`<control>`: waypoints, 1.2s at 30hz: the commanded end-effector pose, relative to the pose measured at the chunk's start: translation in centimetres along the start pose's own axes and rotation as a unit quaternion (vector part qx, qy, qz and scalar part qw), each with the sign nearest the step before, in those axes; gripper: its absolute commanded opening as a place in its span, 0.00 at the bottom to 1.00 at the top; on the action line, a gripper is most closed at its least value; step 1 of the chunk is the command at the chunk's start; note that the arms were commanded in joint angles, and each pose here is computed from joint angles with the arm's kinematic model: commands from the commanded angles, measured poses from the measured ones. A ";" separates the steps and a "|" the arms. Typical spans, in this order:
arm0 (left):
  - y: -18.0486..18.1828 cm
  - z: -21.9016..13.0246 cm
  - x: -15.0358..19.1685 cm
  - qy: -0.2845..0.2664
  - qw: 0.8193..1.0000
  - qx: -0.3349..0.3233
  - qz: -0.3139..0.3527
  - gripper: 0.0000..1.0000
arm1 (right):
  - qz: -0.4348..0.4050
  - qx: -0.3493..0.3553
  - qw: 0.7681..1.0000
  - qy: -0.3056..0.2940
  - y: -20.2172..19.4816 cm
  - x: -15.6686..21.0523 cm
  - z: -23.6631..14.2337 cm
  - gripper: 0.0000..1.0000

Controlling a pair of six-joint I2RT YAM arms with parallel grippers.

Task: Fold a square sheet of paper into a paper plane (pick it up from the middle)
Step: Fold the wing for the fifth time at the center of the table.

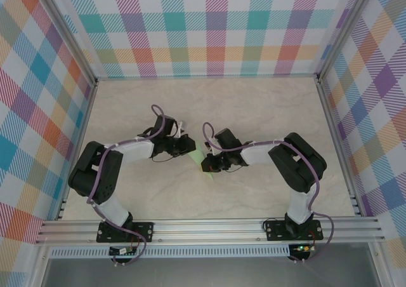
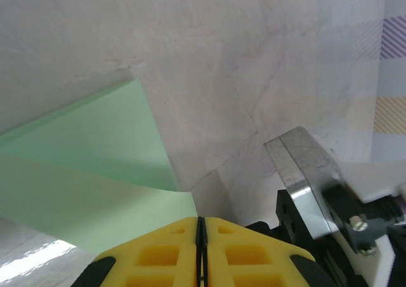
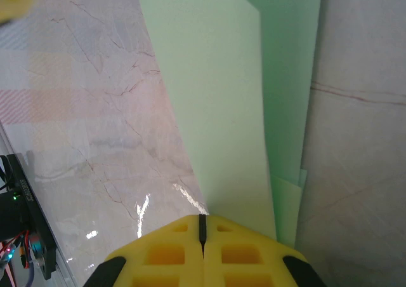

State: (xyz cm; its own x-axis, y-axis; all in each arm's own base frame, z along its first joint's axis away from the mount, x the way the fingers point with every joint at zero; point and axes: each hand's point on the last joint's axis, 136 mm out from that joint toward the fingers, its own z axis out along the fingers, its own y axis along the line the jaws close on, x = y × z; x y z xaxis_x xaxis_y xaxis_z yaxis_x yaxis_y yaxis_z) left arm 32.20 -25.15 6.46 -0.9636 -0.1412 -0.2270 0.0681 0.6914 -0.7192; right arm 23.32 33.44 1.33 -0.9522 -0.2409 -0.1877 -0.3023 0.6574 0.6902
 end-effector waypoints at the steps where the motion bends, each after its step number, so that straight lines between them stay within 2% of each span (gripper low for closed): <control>1: 1.0 1.6 1.3 0.024 1.000 -0.002 -0.016 0.11 | 0.103 0.105 0.982 0.118 -6.3 7.9 0.4 0.02; 5: 2.2 2.5 1.8 0.038 0.999 -0.017 -0.026 0.10 | 0.103 0.105 0.982 0.118 -6.3 7.9 0.4 0.02; 13: 5.0 2.8 1.4 0.033 0.996 -0.074 -0.023 0.09 | 0.108 0.118 0.979 0.126 -7.1 8.6 0.5 0.02; 21: 8.3 1.9 -0.7 0.013 0.994 -0.100 -0.044 0.08 | 0.110 0.135 0.975 0.135 -7.9 10.0 -0.3 0.02; 36: 10.4 -0.3 -4.6 -0.027 0.989 -0.139 -0.047 0.07 | 0.086 0.106 0.984 0.110 -5.8 7.8 -0.8 0.02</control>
State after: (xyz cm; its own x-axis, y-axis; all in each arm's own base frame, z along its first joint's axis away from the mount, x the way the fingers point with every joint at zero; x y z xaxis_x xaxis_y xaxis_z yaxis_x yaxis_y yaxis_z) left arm 35.06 -21.33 2.00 -0.9727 -0.1753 -0.1520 -0.0328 0.7523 -0.6581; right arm 23.21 33.14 1.32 -0.9509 -0.2396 -0.1958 -0.3075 0.6610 0.6845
